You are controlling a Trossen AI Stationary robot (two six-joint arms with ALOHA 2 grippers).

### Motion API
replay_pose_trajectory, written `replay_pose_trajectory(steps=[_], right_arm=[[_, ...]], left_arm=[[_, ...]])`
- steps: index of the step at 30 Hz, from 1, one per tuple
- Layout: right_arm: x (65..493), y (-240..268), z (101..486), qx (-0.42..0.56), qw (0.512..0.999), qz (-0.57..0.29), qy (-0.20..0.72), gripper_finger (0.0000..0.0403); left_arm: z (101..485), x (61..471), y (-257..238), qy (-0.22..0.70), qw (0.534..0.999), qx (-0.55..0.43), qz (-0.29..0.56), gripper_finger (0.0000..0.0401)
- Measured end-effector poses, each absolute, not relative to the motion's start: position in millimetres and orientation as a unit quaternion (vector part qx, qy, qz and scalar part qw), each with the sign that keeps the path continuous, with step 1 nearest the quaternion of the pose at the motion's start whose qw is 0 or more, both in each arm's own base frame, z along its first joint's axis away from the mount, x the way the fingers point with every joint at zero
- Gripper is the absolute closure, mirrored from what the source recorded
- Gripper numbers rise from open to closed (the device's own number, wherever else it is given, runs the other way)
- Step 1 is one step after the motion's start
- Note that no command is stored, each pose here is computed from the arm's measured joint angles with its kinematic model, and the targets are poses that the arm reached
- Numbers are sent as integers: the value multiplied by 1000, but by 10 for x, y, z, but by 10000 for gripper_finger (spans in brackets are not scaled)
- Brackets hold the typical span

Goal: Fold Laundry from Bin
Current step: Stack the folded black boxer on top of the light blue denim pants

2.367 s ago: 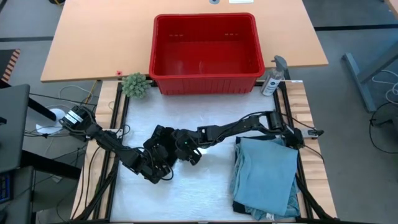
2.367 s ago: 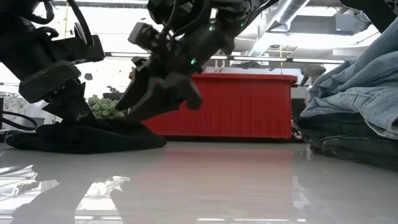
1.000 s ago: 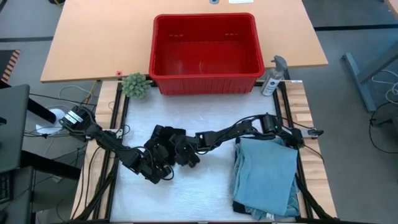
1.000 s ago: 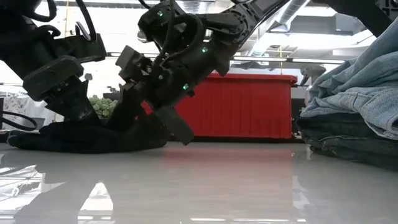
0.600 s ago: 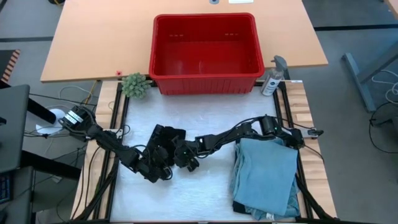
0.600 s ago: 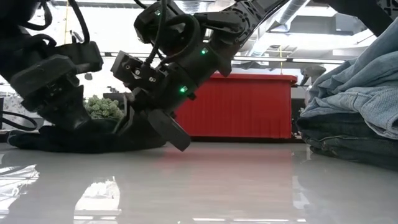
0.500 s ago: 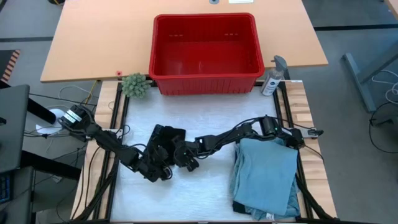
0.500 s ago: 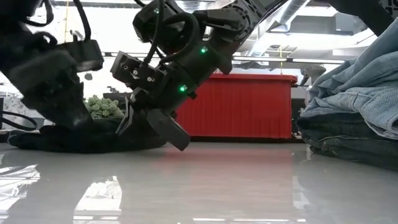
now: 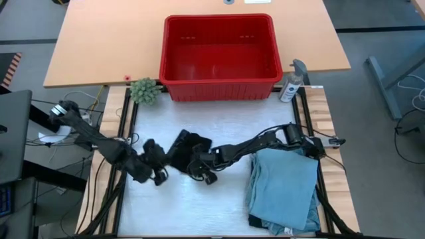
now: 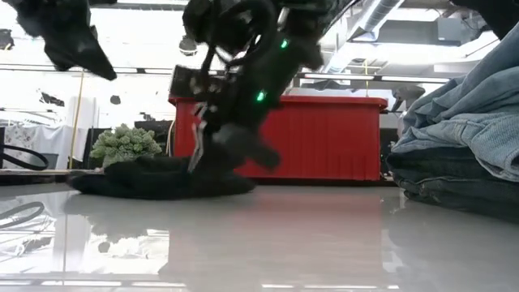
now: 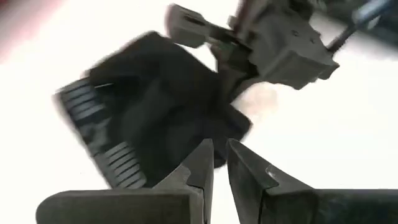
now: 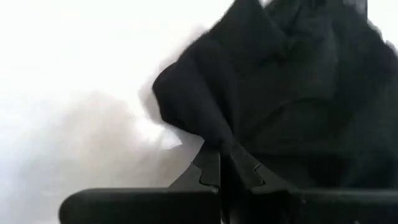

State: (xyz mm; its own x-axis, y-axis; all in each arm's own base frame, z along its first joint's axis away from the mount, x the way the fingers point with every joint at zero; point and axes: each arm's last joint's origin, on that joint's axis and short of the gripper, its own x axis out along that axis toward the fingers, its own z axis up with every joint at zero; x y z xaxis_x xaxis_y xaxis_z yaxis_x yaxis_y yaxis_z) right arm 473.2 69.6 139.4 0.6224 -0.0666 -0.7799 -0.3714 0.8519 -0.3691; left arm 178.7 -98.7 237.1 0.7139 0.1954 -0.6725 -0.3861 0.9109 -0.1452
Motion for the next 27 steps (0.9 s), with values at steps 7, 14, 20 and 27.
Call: replay_pose_trajectory(steps=[7, 14, 20, 27], right_arm=[[4475, 563, 2309, -160, 906, 49, 390, 379], [3970, 342, 3203, -53, 935, -12, 351, 379], [3594, 260, 3572, -13, 936, -53, 347, 379], [3161, 201, 3737, -19, 909, -90, 407, 379]], left_arm=[[2714, 1530, -774, 243, 936, -173, 189, 372], [2864, 1390, -653, 189, 945, -169, 205, 372], [2895, 1373, -629, 172, 950, -140, 220, 372], [2896, 1391, -612, 169, 950, -128, 229, 372]])
